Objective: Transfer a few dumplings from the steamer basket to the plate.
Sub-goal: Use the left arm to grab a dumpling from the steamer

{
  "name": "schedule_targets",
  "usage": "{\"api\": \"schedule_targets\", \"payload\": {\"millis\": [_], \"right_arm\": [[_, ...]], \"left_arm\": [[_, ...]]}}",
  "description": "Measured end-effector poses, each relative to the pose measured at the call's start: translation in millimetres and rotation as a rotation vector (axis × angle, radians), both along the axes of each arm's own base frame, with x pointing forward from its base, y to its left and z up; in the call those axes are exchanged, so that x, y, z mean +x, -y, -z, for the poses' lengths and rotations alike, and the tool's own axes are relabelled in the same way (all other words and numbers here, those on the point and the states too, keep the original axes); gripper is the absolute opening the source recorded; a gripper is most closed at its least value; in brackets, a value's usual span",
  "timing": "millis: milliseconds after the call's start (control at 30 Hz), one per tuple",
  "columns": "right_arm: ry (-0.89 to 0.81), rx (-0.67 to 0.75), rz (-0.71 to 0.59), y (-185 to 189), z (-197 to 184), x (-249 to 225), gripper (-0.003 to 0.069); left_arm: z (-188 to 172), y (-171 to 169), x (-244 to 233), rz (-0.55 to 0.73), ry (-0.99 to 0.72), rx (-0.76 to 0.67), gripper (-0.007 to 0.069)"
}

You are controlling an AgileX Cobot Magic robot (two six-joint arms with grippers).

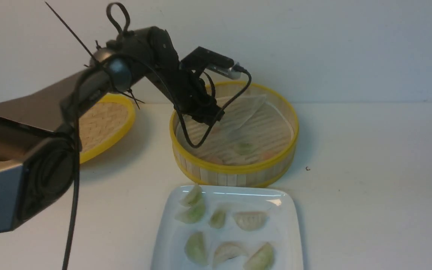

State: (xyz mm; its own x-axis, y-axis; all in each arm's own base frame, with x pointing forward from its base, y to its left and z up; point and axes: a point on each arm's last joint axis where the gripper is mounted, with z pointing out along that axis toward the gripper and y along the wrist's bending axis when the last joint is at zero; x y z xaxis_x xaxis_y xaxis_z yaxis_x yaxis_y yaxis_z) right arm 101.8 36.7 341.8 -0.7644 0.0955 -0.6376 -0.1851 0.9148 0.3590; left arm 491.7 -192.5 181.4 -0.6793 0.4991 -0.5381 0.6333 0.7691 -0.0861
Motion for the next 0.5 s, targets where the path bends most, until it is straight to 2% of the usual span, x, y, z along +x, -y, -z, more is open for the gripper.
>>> {"api": "schedule_targets", "payload": {"millis": [100, 233, 333, 433, 500], "right_arm": [[-0.023, -0.013, -0.007, 0, 2, -2, -0.0011], [-0.026, -0.023, -0.006, 1, 2, -2, -0.0011], [-0.027, -0.023, -0.005, 1, 2, -2, -0.0011], [-0.027, -0.023, -0.005, 1, 2, -2, -0.0011], [-0.027, -0.023, -0.005, 1, 2, -2, -0.0011]], "left_arm": [[11, 5, 2, 0.003, 0.005, 0.007, 0.0358], [20, 10, 2, 0.018, 0.012, 0.031, 0.0362], [21, 12, 2, 0.017, 0.024, 0.046, 0.0307], [21, 11, 3, -0.008, 0.022, 0.047, 0.0195], [18, 10, 2, -0.024, 0.006, 0.05, 0.0194]]}}
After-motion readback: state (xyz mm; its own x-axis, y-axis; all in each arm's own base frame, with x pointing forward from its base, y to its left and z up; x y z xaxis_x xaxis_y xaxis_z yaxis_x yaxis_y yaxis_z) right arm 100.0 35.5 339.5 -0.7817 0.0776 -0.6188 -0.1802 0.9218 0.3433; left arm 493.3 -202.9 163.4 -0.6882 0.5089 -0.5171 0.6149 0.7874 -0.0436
